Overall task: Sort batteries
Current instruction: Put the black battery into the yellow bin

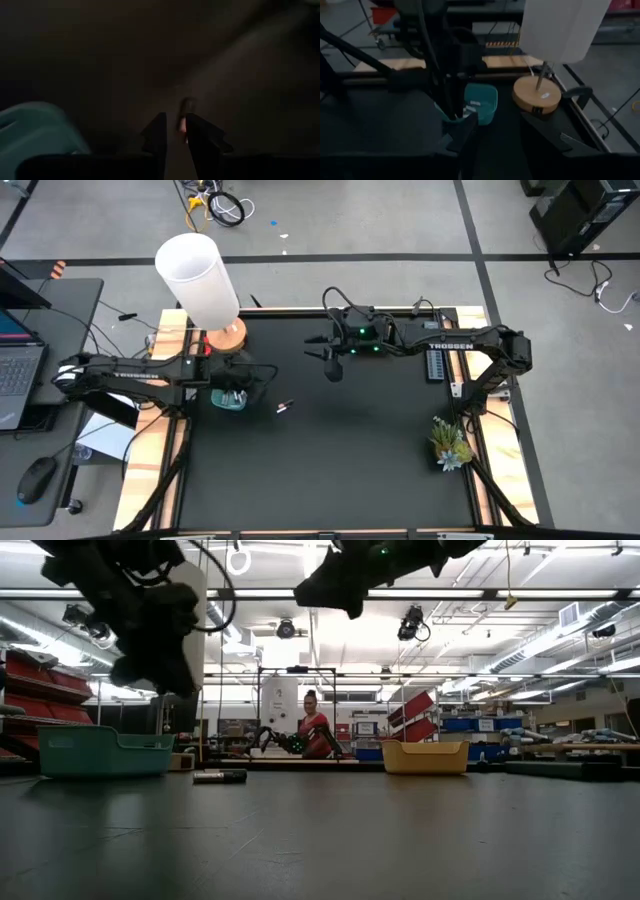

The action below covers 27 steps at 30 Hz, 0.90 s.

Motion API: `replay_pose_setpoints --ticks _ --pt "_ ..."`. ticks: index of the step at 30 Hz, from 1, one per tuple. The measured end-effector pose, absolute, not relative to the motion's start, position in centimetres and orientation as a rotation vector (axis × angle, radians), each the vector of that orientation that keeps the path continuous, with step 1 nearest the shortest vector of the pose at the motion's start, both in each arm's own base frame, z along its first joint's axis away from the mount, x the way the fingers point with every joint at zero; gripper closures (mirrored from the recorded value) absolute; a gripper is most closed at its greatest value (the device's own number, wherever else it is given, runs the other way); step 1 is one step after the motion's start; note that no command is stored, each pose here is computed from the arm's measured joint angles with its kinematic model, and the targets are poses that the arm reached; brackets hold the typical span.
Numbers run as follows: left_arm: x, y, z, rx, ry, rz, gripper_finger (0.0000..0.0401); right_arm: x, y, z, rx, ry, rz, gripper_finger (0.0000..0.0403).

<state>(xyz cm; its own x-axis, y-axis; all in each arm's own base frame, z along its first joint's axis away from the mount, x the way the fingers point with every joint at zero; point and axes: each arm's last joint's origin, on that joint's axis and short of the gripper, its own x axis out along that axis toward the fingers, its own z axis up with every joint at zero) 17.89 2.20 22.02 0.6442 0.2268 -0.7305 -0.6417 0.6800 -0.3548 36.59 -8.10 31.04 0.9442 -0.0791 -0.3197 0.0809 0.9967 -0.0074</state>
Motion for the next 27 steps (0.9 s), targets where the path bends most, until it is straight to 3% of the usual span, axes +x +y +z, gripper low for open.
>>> replay_pose_setpoints --ticks 10,21,27 --pt "22.8 1.6 19.0 -0.661 0.734 0.387 0.0312 35.2 -8.8 27.1 0.060 0.505 -0.016 0.0238" --pt "26.5 1.6 16.4 -0.611 0.802 0.408 0.0232 34.6 -7.7 24.6 0.091 0.608 0.010 0.0219" --pt "28.0 1.7 15.4 -0.471 0.837 0.398 0.0217 34.6 -7.6 24.6 0.102 0.605 0.010 0.0219"
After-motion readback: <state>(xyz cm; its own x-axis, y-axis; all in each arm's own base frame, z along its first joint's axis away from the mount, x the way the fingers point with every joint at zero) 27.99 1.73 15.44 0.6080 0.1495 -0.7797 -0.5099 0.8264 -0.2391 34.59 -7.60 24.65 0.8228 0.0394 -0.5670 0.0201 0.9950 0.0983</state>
